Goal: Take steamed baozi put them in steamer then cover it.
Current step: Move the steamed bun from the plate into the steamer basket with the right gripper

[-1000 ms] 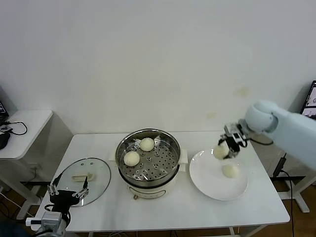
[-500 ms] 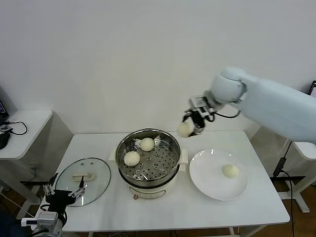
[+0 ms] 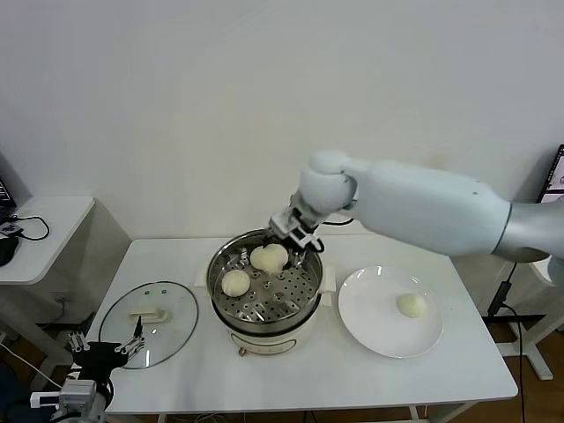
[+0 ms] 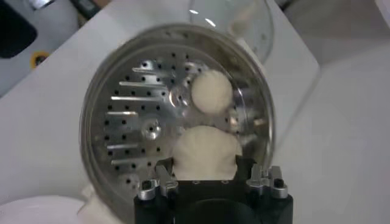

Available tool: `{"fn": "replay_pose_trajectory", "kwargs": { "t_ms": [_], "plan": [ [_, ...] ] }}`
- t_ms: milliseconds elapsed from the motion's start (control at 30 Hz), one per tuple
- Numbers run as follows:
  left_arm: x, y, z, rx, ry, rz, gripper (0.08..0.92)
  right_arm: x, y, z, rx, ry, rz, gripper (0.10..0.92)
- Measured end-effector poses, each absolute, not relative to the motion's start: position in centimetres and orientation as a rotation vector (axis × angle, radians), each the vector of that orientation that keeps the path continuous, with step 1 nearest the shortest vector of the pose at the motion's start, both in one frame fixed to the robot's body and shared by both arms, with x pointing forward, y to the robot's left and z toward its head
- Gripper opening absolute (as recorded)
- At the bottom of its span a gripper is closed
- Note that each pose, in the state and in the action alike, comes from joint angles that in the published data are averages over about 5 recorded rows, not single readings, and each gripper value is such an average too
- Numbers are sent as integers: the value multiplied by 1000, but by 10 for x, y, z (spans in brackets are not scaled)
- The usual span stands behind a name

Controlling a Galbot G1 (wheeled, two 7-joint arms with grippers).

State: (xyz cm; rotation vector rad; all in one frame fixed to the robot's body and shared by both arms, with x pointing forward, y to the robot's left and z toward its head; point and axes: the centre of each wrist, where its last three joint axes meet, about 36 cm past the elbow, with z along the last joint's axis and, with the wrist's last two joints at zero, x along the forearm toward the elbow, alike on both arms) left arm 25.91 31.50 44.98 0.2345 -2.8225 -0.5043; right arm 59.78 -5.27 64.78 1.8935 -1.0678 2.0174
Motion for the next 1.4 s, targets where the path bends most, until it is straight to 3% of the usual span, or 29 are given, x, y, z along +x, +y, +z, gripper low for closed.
{"fn": "replay_pose_trajectory", "kwargs": {
  "t_ms": [800, 1033, 1400],
  "plan": [
    [257, 313, 447, 256, -2825, -479, 823, 568, -23, 594, 2083, -724, 2170, 690],
    [258, 314, 448, 256, -2829, -481, 823, 571, -24, 604, 2078, -719, 2183, 816],
    [260, 318, 453, 249, -2840, -502, 823, 586, -50, 656, 1986, -863, 2158, 823]
  ]
}}
